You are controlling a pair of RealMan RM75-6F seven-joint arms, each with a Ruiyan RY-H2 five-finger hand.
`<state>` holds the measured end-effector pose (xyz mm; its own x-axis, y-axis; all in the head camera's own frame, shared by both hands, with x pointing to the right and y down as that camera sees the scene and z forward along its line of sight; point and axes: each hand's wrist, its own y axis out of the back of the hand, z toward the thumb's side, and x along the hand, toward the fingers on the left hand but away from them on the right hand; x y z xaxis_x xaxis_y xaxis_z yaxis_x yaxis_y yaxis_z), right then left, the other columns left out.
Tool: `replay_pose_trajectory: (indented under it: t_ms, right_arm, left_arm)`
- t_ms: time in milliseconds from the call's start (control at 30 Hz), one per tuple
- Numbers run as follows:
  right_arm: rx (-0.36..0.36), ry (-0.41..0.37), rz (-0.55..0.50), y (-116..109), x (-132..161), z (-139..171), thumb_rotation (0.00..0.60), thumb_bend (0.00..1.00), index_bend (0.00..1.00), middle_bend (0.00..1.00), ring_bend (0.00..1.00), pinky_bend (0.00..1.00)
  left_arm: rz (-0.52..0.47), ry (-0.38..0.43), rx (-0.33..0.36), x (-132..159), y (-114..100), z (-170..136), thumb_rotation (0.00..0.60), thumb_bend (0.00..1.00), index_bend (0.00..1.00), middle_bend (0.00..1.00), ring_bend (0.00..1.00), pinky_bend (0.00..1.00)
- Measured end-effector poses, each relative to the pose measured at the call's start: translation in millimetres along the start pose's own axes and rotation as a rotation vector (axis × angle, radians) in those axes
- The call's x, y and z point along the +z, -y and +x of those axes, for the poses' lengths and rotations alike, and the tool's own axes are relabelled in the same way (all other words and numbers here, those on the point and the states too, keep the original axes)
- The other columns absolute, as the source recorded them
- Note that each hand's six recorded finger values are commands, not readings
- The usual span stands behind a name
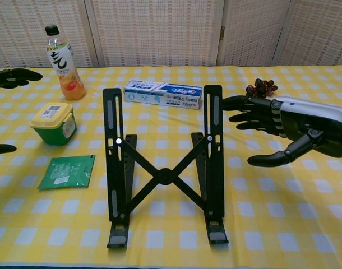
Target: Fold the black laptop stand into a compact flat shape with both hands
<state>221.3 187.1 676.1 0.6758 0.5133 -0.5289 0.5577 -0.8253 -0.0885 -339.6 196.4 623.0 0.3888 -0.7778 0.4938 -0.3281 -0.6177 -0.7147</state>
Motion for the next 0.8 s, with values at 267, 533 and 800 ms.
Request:
replay_pose_trajectory:
  t_ms: [267,533,800]
  right_arm:
    - [0.011,-0.018,-0.122,0.2,0.9,-26.3,0.6,0.26,0.0,0.0,0.05,0.0]
    - [0.055,-0.06,-0.299,3.0,6.8,-52.2,0.6,0.26,0.0,0.04,0.08,0.0]
    - [0.144,-0.106,-0.517,8.3,19.9,-73.9,0.6,0.26,0.03,0.18,0.19,0.01]
  left_arm:
    - [-0.16,0.019,-0.119,6.7,20.1,14.3,0.6,0.21,0.01,0.09,0.07,0.05]
    - [-0.254,0.051,-0.231,18.7,39.7,22.8,0.6,0.21,0.01,0.09,0.07,0.05]
    - [-0.256,0.043,-0.229,18.8,42.6,23.4,0.6,0.21,0.01,0.09,0.08,0.06]
